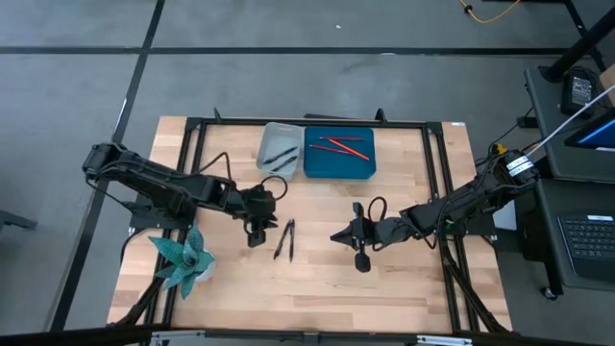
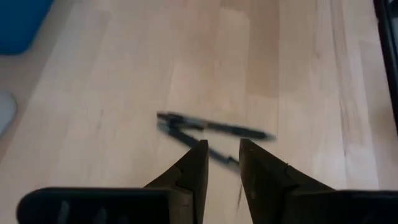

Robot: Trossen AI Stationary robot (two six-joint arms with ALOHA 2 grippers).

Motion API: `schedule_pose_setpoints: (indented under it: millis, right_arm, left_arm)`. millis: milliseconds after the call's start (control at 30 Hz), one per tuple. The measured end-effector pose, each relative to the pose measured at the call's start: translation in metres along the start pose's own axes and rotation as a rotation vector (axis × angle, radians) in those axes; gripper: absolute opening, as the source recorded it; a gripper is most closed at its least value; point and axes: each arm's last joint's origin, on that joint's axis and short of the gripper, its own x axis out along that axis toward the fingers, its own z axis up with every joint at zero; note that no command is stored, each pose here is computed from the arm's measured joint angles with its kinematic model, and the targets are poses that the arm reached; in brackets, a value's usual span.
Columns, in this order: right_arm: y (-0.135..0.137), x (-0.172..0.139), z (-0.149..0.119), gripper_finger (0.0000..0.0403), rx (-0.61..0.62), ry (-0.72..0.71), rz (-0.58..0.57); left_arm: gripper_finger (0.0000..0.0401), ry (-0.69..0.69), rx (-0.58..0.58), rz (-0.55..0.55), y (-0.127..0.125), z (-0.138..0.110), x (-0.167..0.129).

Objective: Sort pens & pencils
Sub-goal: Put the black pen into the gray bin

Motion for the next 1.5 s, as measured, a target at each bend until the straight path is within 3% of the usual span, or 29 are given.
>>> schedule_pose_setpoints:
  millis: [433,767,1067,1500]
  right_arm:
    - [0.006,-0.001,-0.002,0.0020,-0.005,0.008,0.021]
    - [0.008,-0.002,-0.004,0.0020,0.002,0.020,0.044]
    - [0.008,-0.002,-0.004,0.0020,0.006,0.019,0.044]
    - [0.008,0.001,-0.008,0.0020,0.000,0.040,0.036]
  left_arm:
    - [0.0084,0.039,0.110,0.020,-0.005,-0.005,0.026]
    - [0.0084,0.055,-0.104,0.014,-0.006,-0.006,0.029]
    - [0.0084,0.127,-0.152,0.058,0.001,-0.010,0.052]
    - [0.0084,0.212,-0.160,0.009,-0.015,-0.008,0.074]
